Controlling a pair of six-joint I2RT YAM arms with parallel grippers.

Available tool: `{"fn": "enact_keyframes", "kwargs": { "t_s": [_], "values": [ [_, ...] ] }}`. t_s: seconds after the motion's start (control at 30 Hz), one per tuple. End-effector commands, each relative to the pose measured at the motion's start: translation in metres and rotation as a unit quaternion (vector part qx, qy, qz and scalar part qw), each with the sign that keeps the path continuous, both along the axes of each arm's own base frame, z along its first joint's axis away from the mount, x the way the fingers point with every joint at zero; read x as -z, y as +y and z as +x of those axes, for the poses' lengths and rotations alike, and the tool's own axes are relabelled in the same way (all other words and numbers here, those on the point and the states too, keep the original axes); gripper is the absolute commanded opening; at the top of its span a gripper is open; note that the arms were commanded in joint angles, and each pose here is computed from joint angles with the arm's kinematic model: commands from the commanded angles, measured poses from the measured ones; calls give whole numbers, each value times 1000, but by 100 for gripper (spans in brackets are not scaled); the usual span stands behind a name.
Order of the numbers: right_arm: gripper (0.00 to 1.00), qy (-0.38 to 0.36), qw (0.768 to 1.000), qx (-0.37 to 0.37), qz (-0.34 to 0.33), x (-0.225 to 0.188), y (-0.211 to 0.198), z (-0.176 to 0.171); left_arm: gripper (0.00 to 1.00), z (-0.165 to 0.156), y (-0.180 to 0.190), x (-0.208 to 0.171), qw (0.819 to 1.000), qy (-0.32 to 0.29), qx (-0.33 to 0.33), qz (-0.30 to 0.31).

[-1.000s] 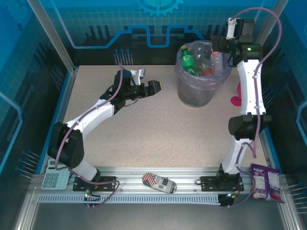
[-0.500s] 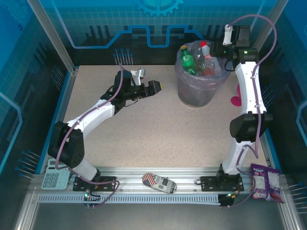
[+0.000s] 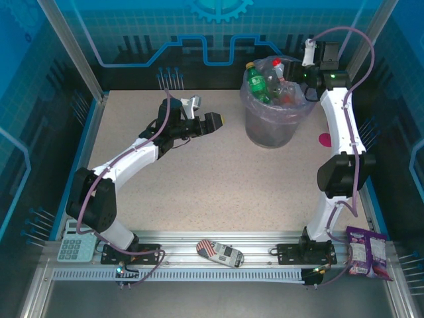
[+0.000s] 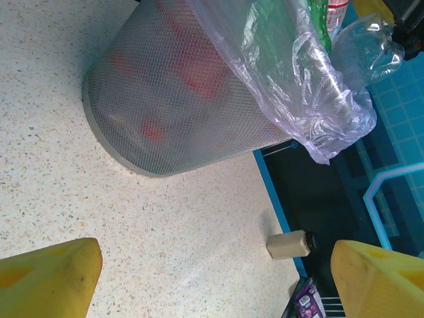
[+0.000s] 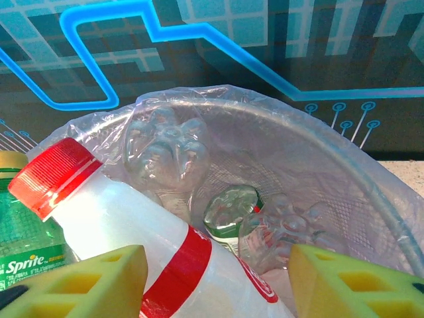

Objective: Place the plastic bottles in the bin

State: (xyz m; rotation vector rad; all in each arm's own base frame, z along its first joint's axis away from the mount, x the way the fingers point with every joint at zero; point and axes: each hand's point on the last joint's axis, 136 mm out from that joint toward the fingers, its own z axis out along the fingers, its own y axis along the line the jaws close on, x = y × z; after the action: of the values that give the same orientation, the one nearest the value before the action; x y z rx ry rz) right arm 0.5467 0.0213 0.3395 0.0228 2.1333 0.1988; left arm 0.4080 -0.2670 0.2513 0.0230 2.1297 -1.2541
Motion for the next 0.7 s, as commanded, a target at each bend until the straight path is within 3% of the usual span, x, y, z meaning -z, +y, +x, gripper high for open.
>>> {"fn": "enact_keyframes", "kwargs": {
  "t_s": [0.0,0.17,0.37,0.67],
  "values": [
    [60,-27,1000,0,-5,-34,0,-14,91,-3,-4,1,1000,2,10,-6],
    [64,-42,998,52,1,-52,-37,-28,91,-1,-6,-3,1000,-3,12,-12],
    [65,-14,994,100,33,-33,-81,-39,91,-2,-7,-3,1000,-1,15,-13],
    [54,41,992,70,101,11,-83,-29,91,-1,1,-4,1000,-6,5,8]
  ]
}}
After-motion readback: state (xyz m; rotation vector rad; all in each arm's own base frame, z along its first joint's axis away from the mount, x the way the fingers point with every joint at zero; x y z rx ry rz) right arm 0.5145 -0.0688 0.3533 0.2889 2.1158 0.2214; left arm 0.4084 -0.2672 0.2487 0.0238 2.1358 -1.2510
